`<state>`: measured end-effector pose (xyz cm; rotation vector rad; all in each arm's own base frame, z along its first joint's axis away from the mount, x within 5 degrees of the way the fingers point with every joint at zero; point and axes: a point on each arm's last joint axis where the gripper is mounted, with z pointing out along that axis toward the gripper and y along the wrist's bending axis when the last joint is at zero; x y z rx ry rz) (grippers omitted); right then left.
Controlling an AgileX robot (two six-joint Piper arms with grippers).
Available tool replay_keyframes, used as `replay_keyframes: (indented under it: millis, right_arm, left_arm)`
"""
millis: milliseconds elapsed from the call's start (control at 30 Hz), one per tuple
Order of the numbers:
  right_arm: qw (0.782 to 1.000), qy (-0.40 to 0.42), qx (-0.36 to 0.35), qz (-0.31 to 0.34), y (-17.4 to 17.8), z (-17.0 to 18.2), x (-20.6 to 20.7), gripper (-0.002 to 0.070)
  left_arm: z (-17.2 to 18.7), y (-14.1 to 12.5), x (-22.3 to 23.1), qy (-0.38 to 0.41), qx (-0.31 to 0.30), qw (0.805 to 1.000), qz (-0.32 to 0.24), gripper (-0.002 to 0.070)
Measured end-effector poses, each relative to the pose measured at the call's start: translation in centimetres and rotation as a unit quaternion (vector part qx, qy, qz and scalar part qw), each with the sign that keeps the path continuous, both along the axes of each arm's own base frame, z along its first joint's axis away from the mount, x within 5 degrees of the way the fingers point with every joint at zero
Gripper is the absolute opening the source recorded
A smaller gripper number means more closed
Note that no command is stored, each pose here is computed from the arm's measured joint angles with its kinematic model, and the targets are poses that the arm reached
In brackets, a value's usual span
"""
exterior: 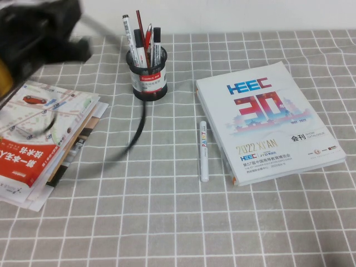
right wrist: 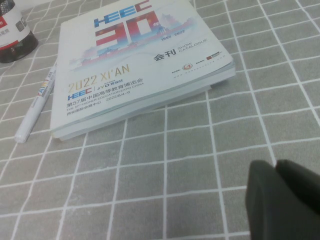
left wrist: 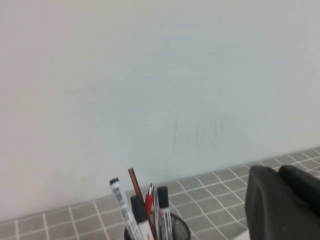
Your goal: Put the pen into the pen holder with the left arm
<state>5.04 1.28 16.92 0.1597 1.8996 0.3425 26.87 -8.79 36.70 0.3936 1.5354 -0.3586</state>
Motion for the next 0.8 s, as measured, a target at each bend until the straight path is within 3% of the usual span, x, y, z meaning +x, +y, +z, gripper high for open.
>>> replay_keyframes:
  millis: [233, 467, 800]
  right_arm:
    - [1.000, 0.000, 0.000, 0.000, 0.0, 0.0, 0.0, -0.0015]
    - [1.000, 0.000, 0.000, 0.000, 0.0, 0.0, 0.0, -0.0015]
    - [1.000, 0.000, 0.000, 0.000, 0.0, 0.0, 0.0, -0.0015]
  left_arm:
    - [-1.6, 3.3, -8.7, 0.016, -0.014, 0.998, 0.061, 0.0000]
    - [-4.8, 5.3, -15.7, 0.006, -0.084, 0.993, 0.078, 0.0000]
    - [-9.5, 7.1, -19.7, 0.006, -0.118, 0.986, 0.120, 0.0000]
